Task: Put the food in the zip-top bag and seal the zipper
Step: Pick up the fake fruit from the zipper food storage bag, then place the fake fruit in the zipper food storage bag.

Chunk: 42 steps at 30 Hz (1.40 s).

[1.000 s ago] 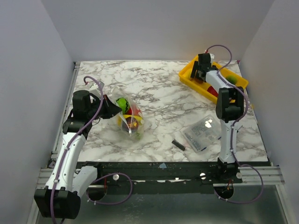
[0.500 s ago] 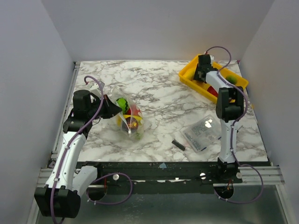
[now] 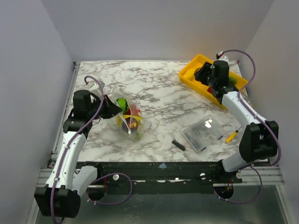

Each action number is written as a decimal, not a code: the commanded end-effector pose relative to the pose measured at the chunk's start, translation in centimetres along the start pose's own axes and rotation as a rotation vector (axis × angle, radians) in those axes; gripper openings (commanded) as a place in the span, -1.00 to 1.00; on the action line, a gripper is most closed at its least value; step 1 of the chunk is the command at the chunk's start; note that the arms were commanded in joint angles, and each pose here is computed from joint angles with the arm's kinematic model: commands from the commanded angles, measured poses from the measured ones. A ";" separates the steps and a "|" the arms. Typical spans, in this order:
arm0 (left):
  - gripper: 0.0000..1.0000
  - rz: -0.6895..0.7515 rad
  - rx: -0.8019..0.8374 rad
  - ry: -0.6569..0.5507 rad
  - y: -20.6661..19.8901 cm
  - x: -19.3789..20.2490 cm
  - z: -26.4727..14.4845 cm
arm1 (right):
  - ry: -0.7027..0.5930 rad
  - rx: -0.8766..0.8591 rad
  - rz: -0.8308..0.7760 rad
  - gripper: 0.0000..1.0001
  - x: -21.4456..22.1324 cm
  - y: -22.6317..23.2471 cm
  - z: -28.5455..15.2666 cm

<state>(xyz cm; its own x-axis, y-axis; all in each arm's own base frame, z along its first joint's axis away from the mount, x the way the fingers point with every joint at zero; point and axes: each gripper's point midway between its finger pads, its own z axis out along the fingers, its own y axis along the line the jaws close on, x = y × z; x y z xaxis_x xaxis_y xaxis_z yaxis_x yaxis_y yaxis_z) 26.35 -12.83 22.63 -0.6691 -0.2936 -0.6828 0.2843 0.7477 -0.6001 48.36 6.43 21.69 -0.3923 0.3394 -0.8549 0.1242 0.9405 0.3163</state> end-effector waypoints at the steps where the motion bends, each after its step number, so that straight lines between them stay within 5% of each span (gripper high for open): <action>1: -1.00 0.022 0.034 -0.008 -0.5 -0.1 -0.1 | 0.109 -0.242 -0.011 -0.87 6.7 6.9 -3.2; 7: -1.00 0.023 0.033 -0.013 -0.6 -0.3 -0.2 | 0.131 -0.477 -0.095 -0.93 10.8 15.5 -9.5; 13: -1.00 0.035 0.033 -0.028 -0.7 -0.4 -0.5 | 0.003 -0.721 -0.324 -0.92 9.7 26.7 -17.9; 21: -1.00 0.077 0.048 -0.101 -1.5 -1.2 -1.5 | 0.023 -0.941 -0.452 -0.71 12.8 34.3 -24.7; 29: -1.00 0.079 0.059 -0.098 -1.7 -1.1 -1.5 | 0.069 -0.787 -0.543 -0.45 15.9 34.4 -22.0; 37: -1.00 0.075 0.064 -0.089 -1.6 -1.0 -1.4 | 0.059 -0.627 -0.547 0.44 15.5 33.2 -20.1; 42: -1.00 0.068 0.058 -0.083 -1.4 -0.9 -1.2 | 0.101 -0.649 -0.526 0.65 15.0 33.4 -21.7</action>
<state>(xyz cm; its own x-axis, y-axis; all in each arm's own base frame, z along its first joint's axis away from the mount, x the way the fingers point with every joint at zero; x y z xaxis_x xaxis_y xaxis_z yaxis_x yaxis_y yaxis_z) 25.59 -12.75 24.38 -0.5991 -0.2994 -0.7426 0.3423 0.7427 -0.5755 27.51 43.15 26.45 -0.3162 -0.1865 -0.9302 -0.6565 0.7508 0.0727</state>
